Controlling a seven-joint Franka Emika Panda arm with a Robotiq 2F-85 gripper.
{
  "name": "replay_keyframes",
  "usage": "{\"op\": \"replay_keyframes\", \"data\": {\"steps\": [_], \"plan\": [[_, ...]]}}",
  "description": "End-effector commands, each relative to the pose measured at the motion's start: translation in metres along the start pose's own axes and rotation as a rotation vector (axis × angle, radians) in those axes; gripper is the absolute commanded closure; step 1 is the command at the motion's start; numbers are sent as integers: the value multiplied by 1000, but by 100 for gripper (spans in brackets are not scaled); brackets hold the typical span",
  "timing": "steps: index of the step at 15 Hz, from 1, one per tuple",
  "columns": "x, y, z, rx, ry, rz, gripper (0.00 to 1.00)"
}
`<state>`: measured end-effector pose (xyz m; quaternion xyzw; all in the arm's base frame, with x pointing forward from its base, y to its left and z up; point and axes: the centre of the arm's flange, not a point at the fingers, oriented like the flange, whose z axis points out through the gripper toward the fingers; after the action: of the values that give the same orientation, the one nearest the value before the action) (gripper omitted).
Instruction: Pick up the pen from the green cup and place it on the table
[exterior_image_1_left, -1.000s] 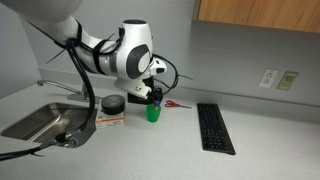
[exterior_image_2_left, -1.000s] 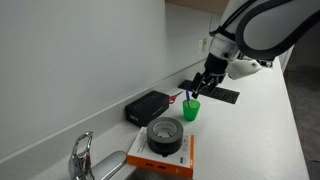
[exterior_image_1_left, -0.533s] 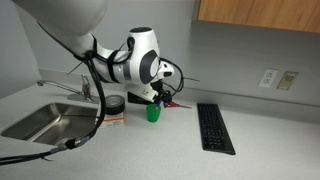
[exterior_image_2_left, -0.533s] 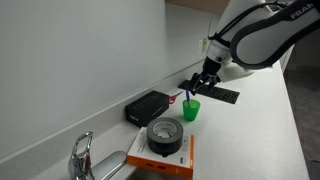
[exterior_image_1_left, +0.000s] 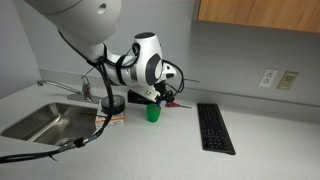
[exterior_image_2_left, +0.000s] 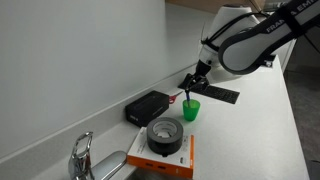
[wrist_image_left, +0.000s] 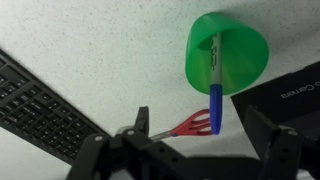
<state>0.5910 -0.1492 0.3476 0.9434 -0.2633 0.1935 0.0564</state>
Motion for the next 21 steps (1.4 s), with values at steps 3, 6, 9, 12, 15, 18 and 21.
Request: {"op": "replay_keyframes", "data": {"steps": [3, 6, 9, 12, 15, 18, 21], "plan": [[7, -28, 19, -9, 36, 1, 0], [4, -36, 22, -4, 45, -9, 28], [6, -37, 20, 6, 62, -12, 44], [9, -33, 17, 14, 71, -6, 67], [11, -25, 13, 18, 76, 3, 91], [11, -17, 5, 14, 72, 9, 100], [7, -11, -16, 30, 88, 7, 97]]}}
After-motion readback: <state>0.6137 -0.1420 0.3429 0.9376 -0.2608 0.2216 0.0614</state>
